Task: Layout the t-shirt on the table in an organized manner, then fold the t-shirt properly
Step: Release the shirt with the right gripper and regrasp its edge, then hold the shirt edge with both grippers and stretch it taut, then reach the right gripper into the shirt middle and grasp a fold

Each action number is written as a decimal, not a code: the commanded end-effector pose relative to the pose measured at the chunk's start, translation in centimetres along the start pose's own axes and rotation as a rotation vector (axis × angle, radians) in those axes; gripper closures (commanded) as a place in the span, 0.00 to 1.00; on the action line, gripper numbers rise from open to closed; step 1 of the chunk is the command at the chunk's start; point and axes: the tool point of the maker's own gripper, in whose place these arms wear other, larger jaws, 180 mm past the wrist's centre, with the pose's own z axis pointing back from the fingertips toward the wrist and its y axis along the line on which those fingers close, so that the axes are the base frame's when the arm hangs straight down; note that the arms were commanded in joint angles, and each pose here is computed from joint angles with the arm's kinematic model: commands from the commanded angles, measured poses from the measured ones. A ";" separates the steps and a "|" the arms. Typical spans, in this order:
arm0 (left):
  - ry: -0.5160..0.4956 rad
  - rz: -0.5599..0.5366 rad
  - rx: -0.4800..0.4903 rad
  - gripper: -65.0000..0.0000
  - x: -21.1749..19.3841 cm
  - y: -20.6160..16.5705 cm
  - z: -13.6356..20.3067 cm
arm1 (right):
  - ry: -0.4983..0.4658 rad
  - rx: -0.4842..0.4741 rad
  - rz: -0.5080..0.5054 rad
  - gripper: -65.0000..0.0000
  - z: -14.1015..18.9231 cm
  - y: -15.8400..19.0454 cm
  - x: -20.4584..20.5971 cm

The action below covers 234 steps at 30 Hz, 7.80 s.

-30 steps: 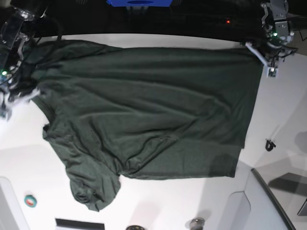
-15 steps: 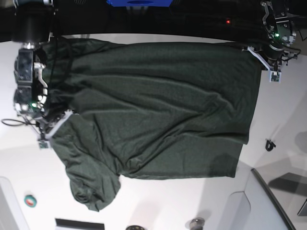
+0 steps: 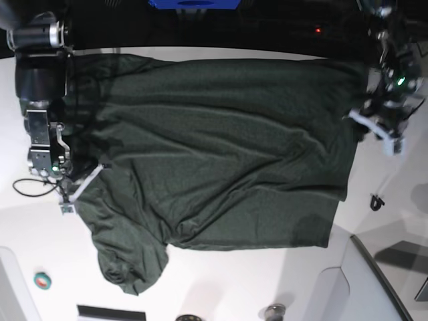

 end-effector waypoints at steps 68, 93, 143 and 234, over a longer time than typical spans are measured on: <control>0.080 -0.055 0.002 1.00 -8.9 -0.6 1.7 | -0.053 -0.071 0.012 0.99 2.1 -3.3 -5.8; -0.092 -0.050 0.128 1.00 -2.8 3.5 5.1 | -0.033 -0.170 -0.069 0.37 13.2 -9.4 -14.4; -0.056 -0.033 0.133 1.00 -4.1 4.0 4.6 | 0.186 -0.108 -0.091 0.42 12.2 -7.8 -22.1; -0.041 -0.056 0.145 1.00 -4.6 4.7 5.0 | -0.460 0.586 0.642 0.97 17.1 24.5 6.0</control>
